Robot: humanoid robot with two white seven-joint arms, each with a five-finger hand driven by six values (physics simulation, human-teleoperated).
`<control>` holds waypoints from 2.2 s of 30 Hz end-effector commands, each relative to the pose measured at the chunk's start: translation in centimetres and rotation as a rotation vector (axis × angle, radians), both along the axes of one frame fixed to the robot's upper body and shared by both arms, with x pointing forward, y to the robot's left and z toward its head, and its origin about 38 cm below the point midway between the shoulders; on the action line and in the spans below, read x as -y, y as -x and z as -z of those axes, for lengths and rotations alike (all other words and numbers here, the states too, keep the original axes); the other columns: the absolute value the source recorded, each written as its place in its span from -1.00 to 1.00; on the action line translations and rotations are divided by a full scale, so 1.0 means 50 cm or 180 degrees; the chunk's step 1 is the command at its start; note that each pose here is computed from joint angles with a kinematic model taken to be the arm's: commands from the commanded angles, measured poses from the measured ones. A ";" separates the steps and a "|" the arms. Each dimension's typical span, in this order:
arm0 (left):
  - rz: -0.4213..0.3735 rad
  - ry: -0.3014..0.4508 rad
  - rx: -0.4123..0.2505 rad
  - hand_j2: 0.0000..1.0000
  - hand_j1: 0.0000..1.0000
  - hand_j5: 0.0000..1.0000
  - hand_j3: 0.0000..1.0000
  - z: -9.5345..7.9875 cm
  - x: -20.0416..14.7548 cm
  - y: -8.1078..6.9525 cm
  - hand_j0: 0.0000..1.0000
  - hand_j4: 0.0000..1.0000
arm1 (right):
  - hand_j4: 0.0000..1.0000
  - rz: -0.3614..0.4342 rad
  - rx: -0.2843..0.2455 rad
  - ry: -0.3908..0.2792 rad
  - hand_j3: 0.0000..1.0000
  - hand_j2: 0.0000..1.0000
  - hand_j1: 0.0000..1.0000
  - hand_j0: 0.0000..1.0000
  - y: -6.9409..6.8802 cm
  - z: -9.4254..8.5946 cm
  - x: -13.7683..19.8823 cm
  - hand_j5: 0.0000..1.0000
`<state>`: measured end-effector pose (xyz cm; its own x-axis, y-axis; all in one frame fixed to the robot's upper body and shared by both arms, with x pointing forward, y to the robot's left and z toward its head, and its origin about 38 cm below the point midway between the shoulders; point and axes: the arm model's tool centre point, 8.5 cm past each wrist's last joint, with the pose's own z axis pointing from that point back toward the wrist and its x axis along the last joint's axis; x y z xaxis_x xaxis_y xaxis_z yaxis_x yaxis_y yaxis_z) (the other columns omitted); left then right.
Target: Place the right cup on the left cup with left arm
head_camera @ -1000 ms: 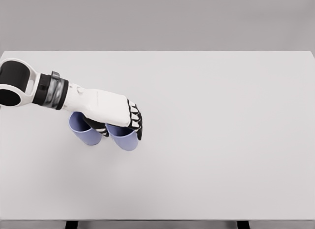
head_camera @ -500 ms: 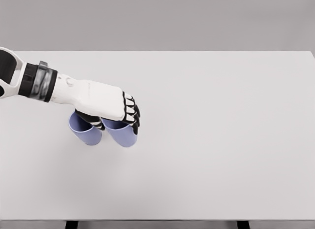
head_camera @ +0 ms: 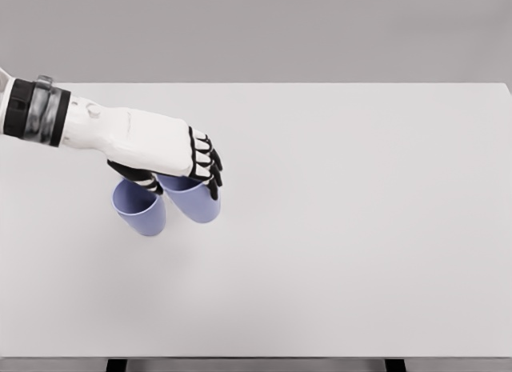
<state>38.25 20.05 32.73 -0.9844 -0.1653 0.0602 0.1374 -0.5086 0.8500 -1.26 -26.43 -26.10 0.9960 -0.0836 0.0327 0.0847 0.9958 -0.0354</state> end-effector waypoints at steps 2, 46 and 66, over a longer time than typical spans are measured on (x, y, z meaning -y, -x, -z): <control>-0.0060 0.0038 -0.0040 0.47 0.47 0.47 0.47 -0.005 -0.012 0.000 0.47 0.47 | 1.00 0.0000 0.0000 -0.0001 1.00 1.00 1.00 1.00 0.000 0.000 0.000 1.00; -0.0629 -0.0015 0.0187 0.47 0.47 0.47 0.47 -0.074 -0.146 -0.004 0.47 0.47 | 1.00 0.0000 0.0000 -0.0001 1.00 1.00 1.00 1.00 0.000 0.000 0.000 1.00; -0.0811 -0.0086 0.0099 0.47 0.47 0.47 0.47 -0.052 -0.187 -0.002 0.47 0.47 | 1.00 0.0000 0.0000 -0.0001 1.00 1.00 1.00 1.00 0.000 0.000 0.000 1.00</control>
